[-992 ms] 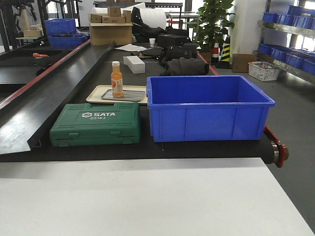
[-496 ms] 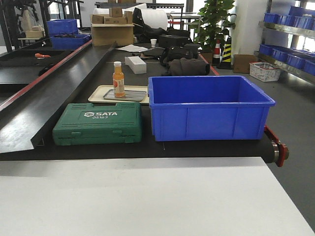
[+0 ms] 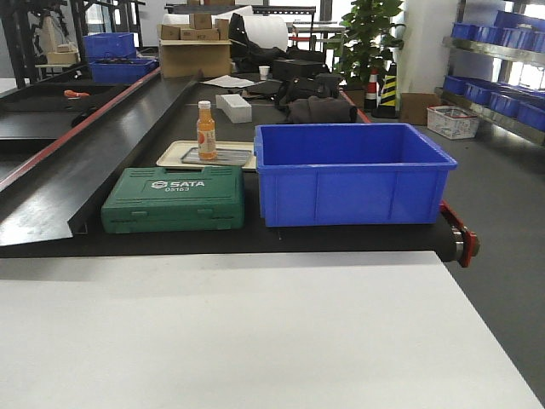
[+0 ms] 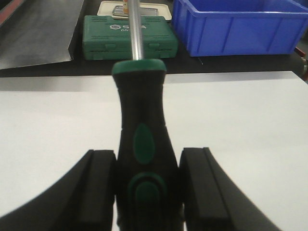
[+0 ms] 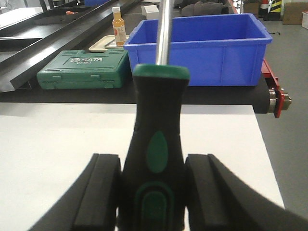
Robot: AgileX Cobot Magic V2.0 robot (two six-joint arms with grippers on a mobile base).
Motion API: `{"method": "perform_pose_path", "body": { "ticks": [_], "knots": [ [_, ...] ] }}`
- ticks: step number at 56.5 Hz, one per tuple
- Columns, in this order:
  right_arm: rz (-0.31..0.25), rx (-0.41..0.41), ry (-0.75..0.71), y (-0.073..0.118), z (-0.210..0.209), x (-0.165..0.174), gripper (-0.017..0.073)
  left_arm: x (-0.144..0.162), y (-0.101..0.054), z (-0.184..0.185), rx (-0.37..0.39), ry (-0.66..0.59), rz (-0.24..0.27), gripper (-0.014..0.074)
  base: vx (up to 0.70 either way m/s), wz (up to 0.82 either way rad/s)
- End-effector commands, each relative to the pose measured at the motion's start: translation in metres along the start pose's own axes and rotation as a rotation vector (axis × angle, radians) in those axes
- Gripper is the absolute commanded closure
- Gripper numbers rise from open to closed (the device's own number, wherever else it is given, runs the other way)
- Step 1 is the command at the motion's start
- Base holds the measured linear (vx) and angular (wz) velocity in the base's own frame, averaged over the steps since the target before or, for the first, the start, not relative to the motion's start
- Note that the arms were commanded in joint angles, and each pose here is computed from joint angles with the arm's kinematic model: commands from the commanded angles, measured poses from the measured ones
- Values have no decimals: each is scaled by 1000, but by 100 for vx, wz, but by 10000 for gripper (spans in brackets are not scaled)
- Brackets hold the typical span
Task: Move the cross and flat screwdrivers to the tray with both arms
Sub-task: 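Hold both screwdrivers while the base turns away from the table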
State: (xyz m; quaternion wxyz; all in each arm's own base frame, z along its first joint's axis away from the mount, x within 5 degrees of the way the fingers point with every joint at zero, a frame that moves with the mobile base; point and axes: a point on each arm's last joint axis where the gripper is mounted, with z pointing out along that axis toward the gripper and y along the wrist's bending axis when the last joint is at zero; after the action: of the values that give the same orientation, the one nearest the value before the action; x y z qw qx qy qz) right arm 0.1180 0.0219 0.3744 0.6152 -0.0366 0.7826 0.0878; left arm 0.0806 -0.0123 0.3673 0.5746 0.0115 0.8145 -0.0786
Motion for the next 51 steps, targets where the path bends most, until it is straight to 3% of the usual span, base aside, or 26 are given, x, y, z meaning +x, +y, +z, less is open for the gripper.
{"method": "perform_pose_path", "body": {
  "ticks": [1, 51],
  "knots": [
    [-6, -7, -127, 1, -5, -19, 567, -16, -2, -5, 18, -119, -4, 592, -24, -14],
    [-6, -7, -127, 1, -5, -19, 567, -16, -2, -5, 18, -119, -4, 592, -25, -30]
  ]
}}
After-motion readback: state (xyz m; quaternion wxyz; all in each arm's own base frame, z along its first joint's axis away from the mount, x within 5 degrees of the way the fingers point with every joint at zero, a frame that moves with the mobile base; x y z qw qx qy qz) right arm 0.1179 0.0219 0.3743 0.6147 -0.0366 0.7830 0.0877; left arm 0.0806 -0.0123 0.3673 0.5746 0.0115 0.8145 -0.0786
